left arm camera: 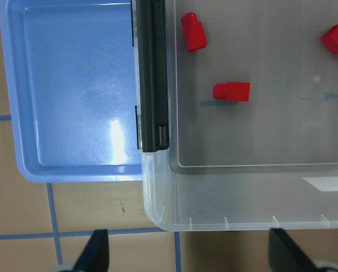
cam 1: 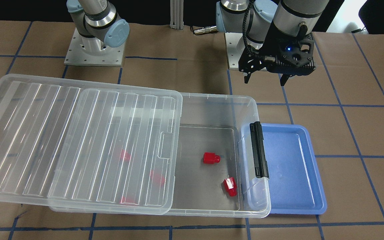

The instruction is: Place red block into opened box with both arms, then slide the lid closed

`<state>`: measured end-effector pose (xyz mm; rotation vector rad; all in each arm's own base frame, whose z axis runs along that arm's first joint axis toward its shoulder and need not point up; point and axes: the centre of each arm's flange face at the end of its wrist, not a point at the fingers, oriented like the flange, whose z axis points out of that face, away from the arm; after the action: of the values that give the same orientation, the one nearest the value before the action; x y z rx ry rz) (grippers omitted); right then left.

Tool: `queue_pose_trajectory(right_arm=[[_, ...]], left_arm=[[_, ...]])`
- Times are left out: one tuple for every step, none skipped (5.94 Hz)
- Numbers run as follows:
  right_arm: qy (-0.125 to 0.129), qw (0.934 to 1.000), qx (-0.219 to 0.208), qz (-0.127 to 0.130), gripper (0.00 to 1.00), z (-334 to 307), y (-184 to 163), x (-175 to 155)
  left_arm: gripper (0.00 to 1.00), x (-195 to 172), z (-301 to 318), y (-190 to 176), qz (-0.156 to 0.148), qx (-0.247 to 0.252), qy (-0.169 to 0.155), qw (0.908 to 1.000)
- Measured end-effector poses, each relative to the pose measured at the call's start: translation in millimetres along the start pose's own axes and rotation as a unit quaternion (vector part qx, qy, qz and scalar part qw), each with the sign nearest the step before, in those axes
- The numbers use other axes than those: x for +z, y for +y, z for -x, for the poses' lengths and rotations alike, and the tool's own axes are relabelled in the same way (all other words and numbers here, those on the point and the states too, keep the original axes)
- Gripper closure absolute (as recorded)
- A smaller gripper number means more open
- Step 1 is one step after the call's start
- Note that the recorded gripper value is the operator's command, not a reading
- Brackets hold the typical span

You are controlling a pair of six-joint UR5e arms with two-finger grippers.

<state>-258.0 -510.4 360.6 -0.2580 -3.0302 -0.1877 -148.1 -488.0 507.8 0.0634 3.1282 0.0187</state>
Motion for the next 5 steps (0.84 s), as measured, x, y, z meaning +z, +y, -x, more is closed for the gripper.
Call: queue_pose_trajectory(right_arm=[[-0.025,0.9997,0.004,-0.007,0.00,9.5,-0.7,4.2],[-0.042,0.9990,0.003,-0.013,0.00,17.2,-2.1,5.7],[-0.048,0.9987,-0.003,-0.013,0.00,27.9,-4.2,5.6],[-0.050,0.9987,-0.009,-0.011,0.00,43.7,-6.5,3.8],[-0.051,0.9986,-0.011,-0.007,0.00,56.6,-5.3,5.4]], left_arm=[[0.02,0.4,0.0,1.9,0.004,-0.012,0.000,0.9999],[0.02,1.1,0.2,2.9,0.005,-0.015,0.001,0.9999],[0.02,2.2,0.4,3.0,0.006,-0.014,0.001,0.9999],[0.02,3.0,0.5,2.9,0.007,-0.012,0.001,0.9999],[0.02,3.4,0.7,2.8,0.007,-0.011,0.001,0.9999]])
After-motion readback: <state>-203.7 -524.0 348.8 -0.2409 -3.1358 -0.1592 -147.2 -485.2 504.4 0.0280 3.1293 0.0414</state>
